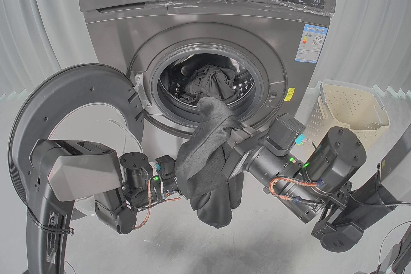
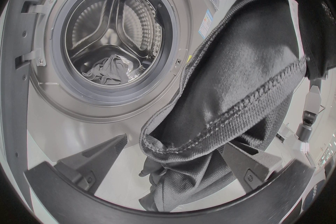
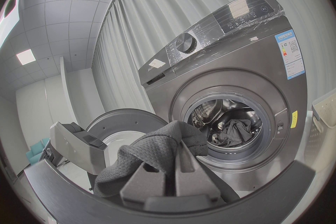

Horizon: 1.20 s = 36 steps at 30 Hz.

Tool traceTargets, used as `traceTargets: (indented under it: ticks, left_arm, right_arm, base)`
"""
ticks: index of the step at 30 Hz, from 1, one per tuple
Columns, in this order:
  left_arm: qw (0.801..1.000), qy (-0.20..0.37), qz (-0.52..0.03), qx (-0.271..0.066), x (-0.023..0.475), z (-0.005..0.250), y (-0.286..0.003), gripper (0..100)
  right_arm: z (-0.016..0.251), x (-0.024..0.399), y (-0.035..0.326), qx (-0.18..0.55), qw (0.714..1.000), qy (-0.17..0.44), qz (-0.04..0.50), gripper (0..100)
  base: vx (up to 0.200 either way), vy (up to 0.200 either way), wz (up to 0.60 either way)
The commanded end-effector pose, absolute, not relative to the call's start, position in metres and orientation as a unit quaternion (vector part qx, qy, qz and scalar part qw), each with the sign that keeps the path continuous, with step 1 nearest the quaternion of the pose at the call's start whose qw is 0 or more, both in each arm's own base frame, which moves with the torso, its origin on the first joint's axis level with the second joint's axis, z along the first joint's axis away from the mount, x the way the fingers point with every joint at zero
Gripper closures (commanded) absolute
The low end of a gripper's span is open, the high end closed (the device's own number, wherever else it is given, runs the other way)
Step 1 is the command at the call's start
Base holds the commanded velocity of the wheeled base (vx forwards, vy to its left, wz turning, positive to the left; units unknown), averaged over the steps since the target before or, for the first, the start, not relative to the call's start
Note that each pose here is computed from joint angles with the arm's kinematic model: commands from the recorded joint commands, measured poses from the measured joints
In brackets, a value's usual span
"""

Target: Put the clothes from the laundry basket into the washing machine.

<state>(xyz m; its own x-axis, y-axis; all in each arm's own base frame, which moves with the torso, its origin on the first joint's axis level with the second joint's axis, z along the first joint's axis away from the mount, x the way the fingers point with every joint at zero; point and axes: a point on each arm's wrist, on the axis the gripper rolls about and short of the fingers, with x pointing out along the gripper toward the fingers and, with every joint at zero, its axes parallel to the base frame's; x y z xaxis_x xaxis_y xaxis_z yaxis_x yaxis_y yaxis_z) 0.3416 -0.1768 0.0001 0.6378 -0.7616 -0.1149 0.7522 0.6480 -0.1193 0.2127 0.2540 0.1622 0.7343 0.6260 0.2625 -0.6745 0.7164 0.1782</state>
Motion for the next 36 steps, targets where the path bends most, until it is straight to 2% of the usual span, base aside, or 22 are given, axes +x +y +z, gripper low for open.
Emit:
traceTargets:
  ticks: [1,2,20,30,36]
  left_arm:
    - [0.903,0.078,-0.421,-0.024,0.342,-0.004,-0.177,0]
    - [0.903,0.077,-0.421,-0.024,0.343,-0.003,-0.178,100]
    - [0.914,0.049,-0.402,-0.028,0.357,0.003,-0.177,100]
    - [0.92,0.049,-0.388,-0.024,0.333,0.036,-0.154,100]
    - [0.92,0.06,-0.386,-0.019,0.322,0.038,-0.147,100]
  right_arm:
    - [0.161,0.213,0.255,0.131,0.922,-0.091,0.353,100]
    - [0.161,0.213,0.255,0.131,0.922,-0.09,0.353,100]
    - [0.157,0.216,0.25,0.129,0.926,-0.083,0.345,100]
    - [0.158,0.231,0.233,0.126,0.937,-0.087,0.313,100]
    - [0.157,0.23,0.231,0.125,0.938,-0.085,0.312,100]
  base:
    - [0.0,0.0,0.0]
    - [0.0,0.0,0.0]
    - [0.0,0.0,0.0]
    - [0.0,0.0,0.0]
    - [0.0,0.0,0.0]
